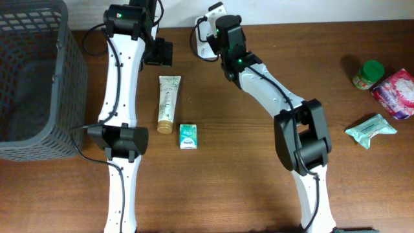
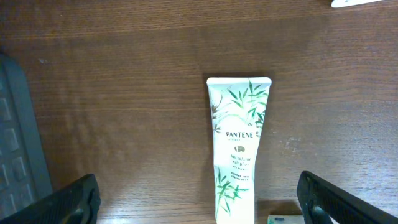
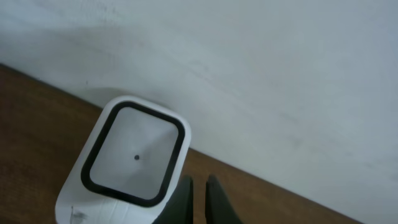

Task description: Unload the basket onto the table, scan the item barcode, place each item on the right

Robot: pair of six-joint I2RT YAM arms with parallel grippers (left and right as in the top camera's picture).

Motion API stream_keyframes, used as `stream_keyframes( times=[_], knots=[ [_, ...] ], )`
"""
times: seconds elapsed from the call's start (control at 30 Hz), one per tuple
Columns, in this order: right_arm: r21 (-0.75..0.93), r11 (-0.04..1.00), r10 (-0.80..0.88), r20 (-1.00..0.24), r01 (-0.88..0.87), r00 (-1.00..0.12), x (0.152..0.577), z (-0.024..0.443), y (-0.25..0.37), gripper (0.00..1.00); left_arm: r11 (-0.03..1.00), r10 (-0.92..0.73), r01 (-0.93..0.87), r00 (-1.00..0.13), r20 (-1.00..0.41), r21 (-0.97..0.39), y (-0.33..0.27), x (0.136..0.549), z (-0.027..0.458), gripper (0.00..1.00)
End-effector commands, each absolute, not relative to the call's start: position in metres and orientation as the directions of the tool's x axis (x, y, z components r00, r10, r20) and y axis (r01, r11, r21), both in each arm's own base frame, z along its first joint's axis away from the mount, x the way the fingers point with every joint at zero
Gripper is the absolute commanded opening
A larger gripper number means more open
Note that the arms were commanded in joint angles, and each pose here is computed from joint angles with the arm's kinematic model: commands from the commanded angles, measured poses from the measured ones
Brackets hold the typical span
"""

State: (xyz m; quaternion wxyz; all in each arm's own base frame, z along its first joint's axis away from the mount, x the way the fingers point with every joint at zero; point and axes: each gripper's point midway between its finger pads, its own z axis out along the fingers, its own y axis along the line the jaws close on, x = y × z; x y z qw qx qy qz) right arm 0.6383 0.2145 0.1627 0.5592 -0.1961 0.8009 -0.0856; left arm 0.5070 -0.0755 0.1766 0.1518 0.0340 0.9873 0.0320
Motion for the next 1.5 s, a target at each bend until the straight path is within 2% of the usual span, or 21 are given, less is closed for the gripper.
stream_keyframes(
  times=[0.0, 0.13, 0.17, 0.23, 0.27, 0.33, 0.37, 0.43, 0.47, 0.57, 0.6, 0.63, 0.73, 0.83, 0.93, 1.1, 1.27, 1.33, 1.37, 1.43, 1.47],
  knots=[
    [-0.357, 0.908, -0.406, -0.877, -0.220, -0.255, 0.640, 0.170, 0.224, 0.04, 0.997, 0.064, 0.047, -0.950, -0.304, 0.063, -0.075, 0.507, 0.179, 0.99],
    [-0.303, 0.951, -0.266, -0.905, 0.065, -0.331, 0.638, 0.187, 0.172, 0.12, 0.997, 0.064, 0.047, -0.950, -0.304, 0.063, -0.075, 0.507, 0.179, 0.99],
    [-0.267, 0.959, -0.213, -0.903, 0.099, -0.373, 0.634, 0.183, 0.161, 0.31, 0.997, 0.064, 0.047, -0.950, -0.304, 0.063, -0.075, 0.507, 0.179, 0.99],
    [-0.166, 0.971, -0.071, -0.886, 0.171, -0.459, 0.625, 0.161, 0.139, 0.31, 0.997, 0.064, 0.047, -0.950, -0.304, 0.063, -0.075, 0.507, 0.179, 0.99],
    [-0.048, 0.973, 0.073, -0.862, 0.224, -0.502, 0.621, 0.143, 0.126, 0.34, 0.997, 0.064, 0.047, -0.950, -0.304, 0.063, -0.075, 0.507, 0.179, 0.99],
    [0.213, 0.932, 0.344, -0.773, 0.292, -0.534, 0.621, 0.122, 0.111, 0.46, 0.997, 0.064, 0.047, -0.950, -0.304, 0.063, -0.075, 0.507, 0.179, 0.99],
    [0.333, 0.907, 0.422, -0.725, 0.259, -0.544, 0.628, 0.122, 0.107, 0.56, 0.997, 0.064, 0.047, -0.950, -0.304, 0.063, -0.075, 0.507, 0.179, 0.99],
    [0.401, 0.890, 0.452, -0.705, 0.218, -0.547, 0.637, 0.127, 0.094, 0.59, 0.997, 0.064, 0.047, -0.950, -0.304, 0.063, -0.075, 0.507, 0.179, 0.99],
    [0.405, 0.886, 0.458, -0.698, 0.224, -0.550, 0.638, 0.124, 0.087, 0.54, 0.997, 0.064, 0.047, -0.950, -0.304, 0.063, -0.075, 0.507, 0.179, 0.99],
    [0.388, 0.893, 0.446, -0.691, 0.228, -0.569, 0.639, 0.104, 0.087, 0.51, 0.997, 0.064, 0.047, -0.950, -0.304, 0.063, -0.075, 0.507, 0.179, 0.99],
    [0.388, 0.894, 0.443, -0.686, 0.224, -0.578, 0.640, 0.095, 0.091, 0.45, 0.997, 0.064, 0.047, -0.950, -0.304, 0.063, -0.075, 0.507, 0.179, 0.99],
    [0.383, 0.896, 0.439, -0.679, 0.226, -0.589, 0.640, 0.084, 0.093, 0.25, 0.997, 0.064, 0.047, -0.950, -0.304, 0.063, -0.075, 0.507, 0.179, 0.99],
    [0.349, 0.911, 0.403, -0.641, 0.220, -0.653, 0.632, 0.049, 0.098, 0.04, 0.997, 0.064, 0.047, -0.950, -0.304, 0.063, -0.075, 0.507, 0.179, 0.99],
    [0.309, 0.918, 0.392, -0.595, 0.250, -0.702, 0.619, 0.031, 0.095, 0.04, 0.997, 0.064, 0.047, -0.950, -0.304, 0.063, -0.075, 0.507, 0.179, 0.99],
    [0.216, 0.962, 0.264, -0.581, 0.167, -0.770, 0.606, 0.020, 0.095, 0.04, 0.997, 0.064, 0.046, -0.950, -0.304, 0.063, -0.075, 0.508, 0.179, 0.99],
    [0.130, 0.969, 0.246, -0.397, 0.211, -0.884, 0.554, 0.005, 0.084, 0.04, 0.997, 0.064, 0.047, -0.951, -0.304, 0.063, -0.075, 0.507, 0.179, 0.99],
    [0.050, 0.978, 0.210, -0.192, 0.205, -0.958, 0.472, 0.062, 0.085, 0.04, 0.997, 0.064, 0.047, -0.950, -0.304, 0.063, -0.075, 0.507, 0.179, 0.99],
    [0.036, 0.987, 0.163, -0.203, 0.159, -0.966, 0.458, 0.093, 0.084, 0.04, 0.997, 0.064, 0.047, -0.950, -0.304, 0.063, -0.075, 0.507, 0.179, 0.99],
    [0.025, 0.999, 0.030, -0.285, 0.024, -0.958, 0.472, 0.108, 0.085, 0.09, 0.997, 0.064, 0.047, -0.950, -0.304, 0.063, -0.075, 0.507, 0.179, 0.99],
    [-0.033, 0.986, -0.163, -0.370, -0.162, -0.914, 0.494, 0.116, 0.080, 0.35, 0.997, 0.064, 0.047, -0.950, -0.304, 0.063, -0.075, 0.507, 0.179, 0.99],
    [-0.057, 0.974, -0.223, -0.364, -0.218, -0.904, 0.498, 0.110, 0.072, 0.43, 0.997, 0.064, 0.047, -0.950, -0.304, 0.063, -0.075, 0.507, 0.179, 0.99]
  ],
)
